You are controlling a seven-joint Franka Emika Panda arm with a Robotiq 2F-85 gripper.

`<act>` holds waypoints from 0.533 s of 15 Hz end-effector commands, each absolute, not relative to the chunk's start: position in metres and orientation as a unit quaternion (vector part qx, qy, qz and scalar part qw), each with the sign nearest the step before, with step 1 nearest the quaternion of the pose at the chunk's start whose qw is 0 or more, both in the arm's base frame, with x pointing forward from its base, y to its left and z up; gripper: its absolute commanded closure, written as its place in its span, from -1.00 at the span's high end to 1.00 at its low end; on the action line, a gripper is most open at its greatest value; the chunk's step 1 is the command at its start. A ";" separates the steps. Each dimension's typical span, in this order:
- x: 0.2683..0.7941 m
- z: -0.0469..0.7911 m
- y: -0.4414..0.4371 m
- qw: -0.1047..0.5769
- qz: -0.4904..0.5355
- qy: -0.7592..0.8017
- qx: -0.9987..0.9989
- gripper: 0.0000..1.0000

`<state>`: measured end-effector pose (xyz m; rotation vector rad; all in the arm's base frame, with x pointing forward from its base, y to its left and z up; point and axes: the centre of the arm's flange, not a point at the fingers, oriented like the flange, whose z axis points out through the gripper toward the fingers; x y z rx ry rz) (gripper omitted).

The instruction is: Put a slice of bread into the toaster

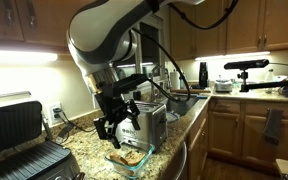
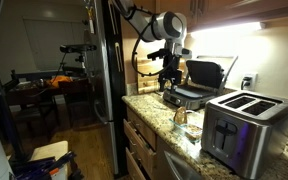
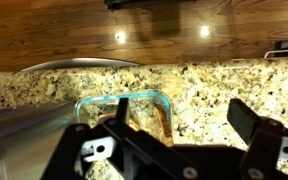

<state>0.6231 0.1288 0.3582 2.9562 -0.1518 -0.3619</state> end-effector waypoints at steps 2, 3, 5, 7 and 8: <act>0.643 0.356 0.132 0.095 -0.133 -0.053 0.985 1.00; 0.646 0.354 0.131 0.096 -0.134 -0.054 0.985 1.00; 0.653 0.350 0.130 0.097 -0.138 -0.056 0.984 1.00; 0.660 0.345 0.128 0.097 -0.141 -0.058 0.983 1.00; 0.663 0.342 0.127 0.097 -0.143 -0.059 0.983 1.00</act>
